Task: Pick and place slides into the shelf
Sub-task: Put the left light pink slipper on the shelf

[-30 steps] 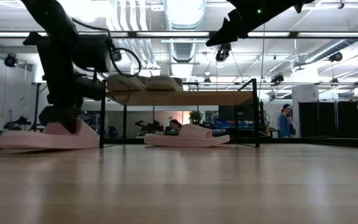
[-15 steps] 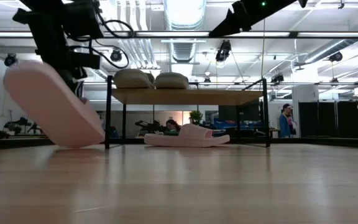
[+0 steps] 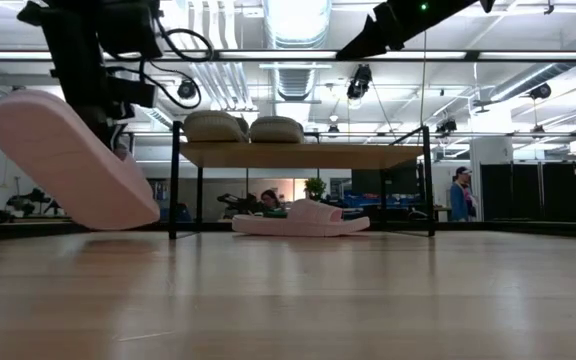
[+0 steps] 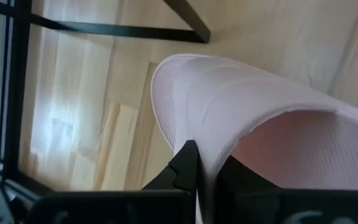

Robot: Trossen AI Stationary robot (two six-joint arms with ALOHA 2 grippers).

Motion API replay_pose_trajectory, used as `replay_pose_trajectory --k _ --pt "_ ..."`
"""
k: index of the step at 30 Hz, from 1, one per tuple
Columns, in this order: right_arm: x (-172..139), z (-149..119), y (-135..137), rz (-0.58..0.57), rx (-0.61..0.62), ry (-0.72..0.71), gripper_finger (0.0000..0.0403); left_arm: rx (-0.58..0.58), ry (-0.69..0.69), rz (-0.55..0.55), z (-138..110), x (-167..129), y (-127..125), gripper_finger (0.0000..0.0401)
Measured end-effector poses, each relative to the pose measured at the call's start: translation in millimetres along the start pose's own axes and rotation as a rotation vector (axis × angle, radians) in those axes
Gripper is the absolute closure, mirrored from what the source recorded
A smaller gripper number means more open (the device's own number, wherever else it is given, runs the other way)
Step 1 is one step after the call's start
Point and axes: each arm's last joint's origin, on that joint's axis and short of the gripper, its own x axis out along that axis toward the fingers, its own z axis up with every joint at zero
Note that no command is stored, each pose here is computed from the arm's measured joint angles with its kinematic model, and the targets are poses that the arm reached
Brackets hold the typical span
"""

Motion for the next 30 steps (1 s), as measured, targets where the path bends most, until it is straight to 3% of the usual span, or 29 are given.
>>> replay_pose_trajectory --k 7,21,30 --pt "0 1 0 -0.003 -0.003 -0.007 0.0327 0.01 0.026 -0.008 3 -14 5 0.0401" --pt "0 1 0 -0.005 -0.008 -0.01 0.0325 0.113 -0.109 -0.214 25 -49 10 0.0401" --pt "0 1 1 0.026 -0.008 -0.023 0.033 0.192 -0.194 -0.291 28 -66 10 0.0401"
